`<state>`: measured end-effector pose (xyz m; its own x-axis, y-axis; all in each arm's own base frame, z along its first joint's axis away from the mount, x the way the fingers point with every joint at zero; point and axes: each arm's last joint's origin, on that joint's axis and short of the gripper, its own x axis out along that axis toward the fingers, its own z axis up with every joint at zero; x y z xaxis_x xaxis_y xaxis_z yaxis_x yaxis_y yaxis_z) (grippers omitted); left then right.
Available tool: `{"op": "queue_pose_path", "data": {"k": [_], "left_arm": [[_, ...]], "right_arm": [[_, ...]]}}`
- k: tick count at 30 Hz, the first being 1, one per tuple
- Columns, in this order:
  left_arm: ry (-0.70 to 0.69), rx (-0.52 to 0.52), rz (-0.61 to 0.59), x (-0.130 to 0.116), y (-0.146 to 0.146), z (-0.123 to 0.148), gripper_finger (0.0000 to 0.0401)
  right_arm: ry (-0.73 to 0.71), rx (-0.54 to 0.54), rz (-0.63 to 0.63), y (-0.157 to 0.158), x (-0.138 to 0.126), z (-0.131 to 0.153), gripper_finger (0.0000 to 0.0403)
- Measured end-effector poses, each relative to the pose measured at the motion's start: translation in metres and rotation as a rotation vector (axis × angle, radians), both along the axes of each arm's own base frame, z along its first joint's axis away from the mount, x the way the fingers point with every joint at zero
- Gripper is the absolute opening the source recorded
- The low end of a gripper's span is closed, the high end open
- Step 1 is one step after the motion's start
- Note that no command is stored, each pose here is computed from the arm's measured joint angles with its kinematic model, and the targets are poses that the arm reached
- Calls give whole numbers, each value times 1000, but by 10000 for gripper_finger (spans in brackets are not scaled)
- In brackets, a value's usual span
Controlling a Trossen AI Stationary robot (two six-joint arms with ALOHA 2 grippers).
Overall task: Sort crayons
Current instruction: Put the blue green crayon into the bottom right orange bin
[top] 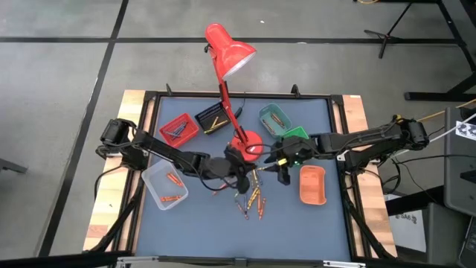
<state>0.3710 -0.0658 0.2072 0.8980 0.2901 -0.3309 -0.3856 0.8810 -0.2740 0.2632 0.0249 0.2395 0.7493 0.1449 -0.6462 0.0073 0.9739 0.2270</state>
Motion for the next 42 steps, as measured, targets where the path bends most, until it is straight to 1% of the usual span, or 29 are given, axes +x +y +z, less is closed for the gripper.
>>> {"op": "queue_pose_path", "data": {"k": [4,9,12,15,23,26,32,35,38,42], "left_arm": [[-97,72,-28,4,-1,12,3],[-169,118,-40,5,-1,20,7],[-187,127,-42,6,-1,23,8],[-183,141,-45,6,-1,23,8],[-188,140,-46,6,-1,23,9],[-210,136,-44,6,-1,25,9],[-224,133,-37,7,2,27,9],[-225,133,-37,7,2,27,9],[-225,133,-37,7,2,27,9],[-225,133,-36,7,2,27,9]], "right_arm": [[-87,8,48,2,5,6,145],[-191,-20,71,2,10,14,145],[-244,-27,88,2,12,19,145],[-284,-10,116,3,14,22,145],[-297,-14,129,4,14,23,142],[-298,-14,129,4,14,23,127],[-304,-21,132,3,14,24,77],[-304,-22,133,3,14,23,58],[-303,-21,133,3,14,23,50],[-293,-21,133,3,14,22,50]]}}
